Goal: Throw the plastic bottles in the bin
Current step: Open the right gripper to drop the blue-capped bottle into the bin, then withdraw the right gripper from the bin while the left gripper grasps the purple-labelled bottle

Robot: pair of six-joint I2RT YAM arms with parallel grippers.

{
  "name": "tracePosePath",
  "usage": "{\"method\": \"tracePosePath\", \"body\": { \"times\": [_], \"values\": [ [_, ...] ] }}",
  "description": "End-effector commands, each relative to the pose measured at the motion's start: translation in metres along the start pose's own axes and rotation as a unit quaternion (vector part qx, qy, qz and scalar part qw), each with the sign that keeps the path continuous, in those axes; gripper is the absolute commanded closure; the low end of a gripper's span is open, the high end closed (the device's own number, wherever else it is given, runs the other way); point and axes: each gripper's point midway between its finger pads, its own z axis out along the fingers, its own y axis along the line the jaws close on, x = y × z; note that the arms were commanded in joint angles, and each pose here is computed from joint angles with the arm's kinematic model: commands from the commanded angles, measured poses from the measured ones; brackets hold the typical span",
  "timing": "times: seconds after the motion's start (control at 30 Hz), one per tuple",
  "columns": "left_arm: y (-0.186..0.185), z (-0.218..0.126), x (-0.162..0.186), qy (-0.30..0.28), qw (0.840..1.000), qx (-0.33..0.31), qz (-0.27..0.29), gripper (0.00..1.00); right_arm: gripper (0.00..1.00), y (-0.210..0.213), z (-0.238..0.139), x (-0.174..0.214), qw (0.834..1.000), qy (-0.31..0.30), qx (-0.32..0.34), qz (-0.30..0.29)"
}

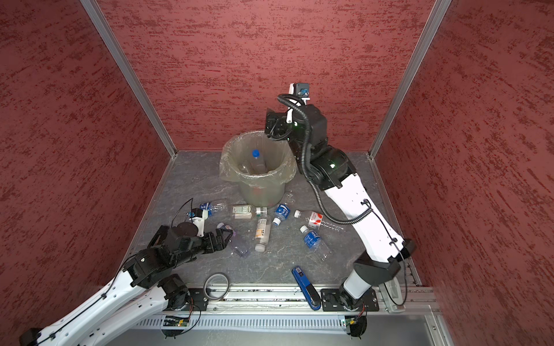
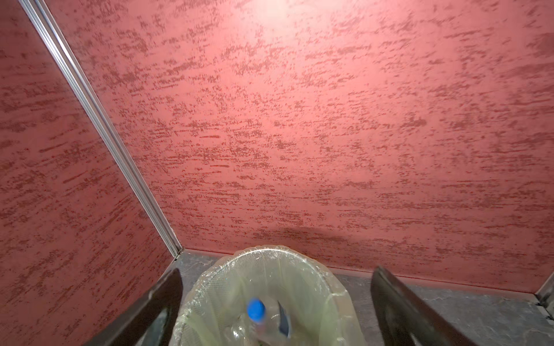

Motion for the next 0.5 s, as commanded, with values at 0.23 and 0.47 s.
{"method": "tracePosePath", "body": {
  "times": [0.23, 0.47],
  "values": [
    [0.014, 0.006, 0.0, -0.005, 0.998, -0.048, -0.033, 0.0, 0.03, -0.019, -0.035, 0.022, 1.0, 0.012, -0.001, 0.017],
    [0.011, 0.015, 0.003, 0.005, 0.998, -0.052, -0.037, 0.0, 0.03, -0.034, -0.061, 0.045, 0.999, 0.032, -0.004, 0.027]
  ]
}}
